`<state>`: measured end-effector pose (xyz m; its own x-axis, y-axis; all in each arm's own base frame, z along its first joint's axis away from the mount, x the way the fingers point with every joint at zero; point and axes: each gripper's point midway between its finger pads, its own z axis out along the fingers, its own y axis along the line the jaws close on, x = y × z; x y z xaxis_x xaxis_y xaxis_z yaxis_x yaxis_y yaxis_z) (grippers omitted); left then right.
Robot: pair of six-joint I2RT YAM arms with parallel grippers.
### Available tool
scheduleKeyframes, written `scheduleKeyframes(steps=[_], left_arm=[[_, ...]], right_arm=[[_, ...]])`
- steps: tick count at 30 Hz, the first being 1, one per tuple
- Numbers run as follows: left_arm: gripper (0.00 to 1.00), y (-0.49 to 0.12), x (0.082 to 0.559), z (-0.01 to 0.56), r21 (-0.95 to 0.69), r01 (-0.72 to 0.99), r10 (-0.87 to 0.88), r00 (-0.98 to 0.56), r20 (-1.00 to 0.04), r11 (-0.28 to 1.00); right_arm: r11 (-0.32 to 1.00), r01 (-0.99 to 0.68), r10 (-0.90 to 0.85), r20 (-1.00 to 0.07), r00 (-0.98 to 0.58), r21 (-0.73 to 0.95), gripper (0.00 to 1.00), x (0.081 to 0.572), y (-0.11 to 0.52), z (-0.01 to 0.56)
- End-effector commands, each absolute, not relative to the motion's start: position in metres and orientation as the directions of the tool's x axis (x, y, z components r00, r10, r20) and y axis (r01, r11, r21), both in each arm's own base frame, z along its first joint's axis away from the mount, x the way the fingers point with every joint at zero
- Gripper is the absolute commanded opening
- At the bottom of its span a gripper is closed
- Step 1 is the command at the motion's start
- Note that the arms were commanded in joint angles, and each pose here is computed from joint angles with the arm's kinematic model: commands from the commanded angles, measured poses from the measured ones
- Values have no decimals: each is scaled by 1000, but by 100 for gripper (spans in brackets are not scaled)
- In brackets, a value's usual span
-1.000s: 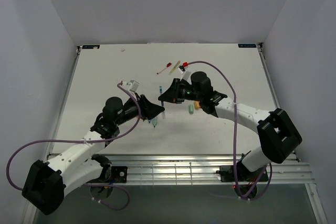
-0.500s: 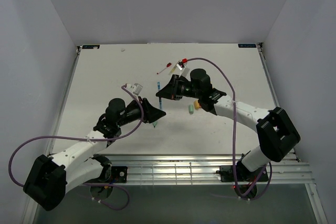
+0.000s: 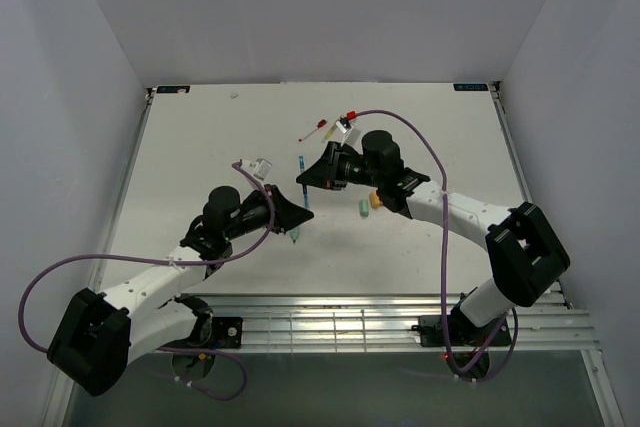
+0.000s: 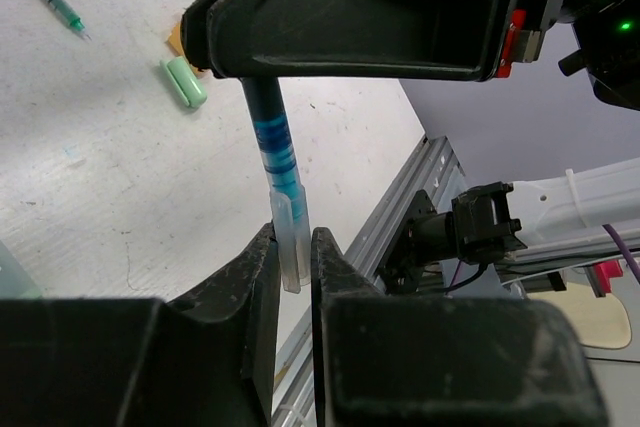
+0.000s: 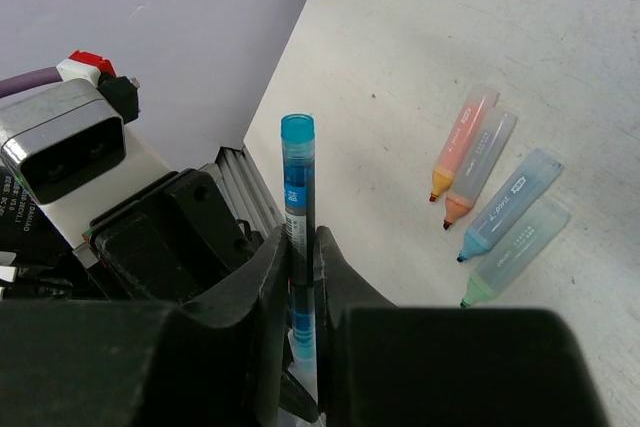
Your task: Open the pen caps
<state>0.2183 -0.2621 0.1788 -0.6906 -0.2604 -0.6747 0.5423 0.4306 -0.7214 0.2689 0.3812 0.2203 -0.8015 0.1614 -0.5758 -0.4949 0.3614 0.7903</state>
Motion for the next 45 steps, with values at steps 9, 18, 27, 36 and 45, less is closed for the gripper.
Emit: scheduleKeyframes(steps=[9, 18, 27, 36, 45], left_arm=[[0, -264, 198, 168, -723, 576, -218, -704, -676, 382], [0, -258, 183, 146, -732, 563, -180, -732, -657, 384], [0, -248, 221, 147, -668, 521, -226, -673, -704, 531], [0, -228, 318, 123, -522, 333, -163, -702, -693, 785], [0, -222, 357, 82, -487, 259, -128, -768, -628, 834]], right_arm=[[377, -511, 301, -624, -721, 772, 8, 305, 388, 268], [452, -520, 299, -673, -677, 725, 8, 364, 394, 283], [611, -480, 193, -707, -681, 629, 8, 404, 363, 244], [777, -419, 39, -700, -713, 470, 8, 421, 305, 165], [832, -382, -43, -639, -768, 403, 8, 433, 289, 104]])
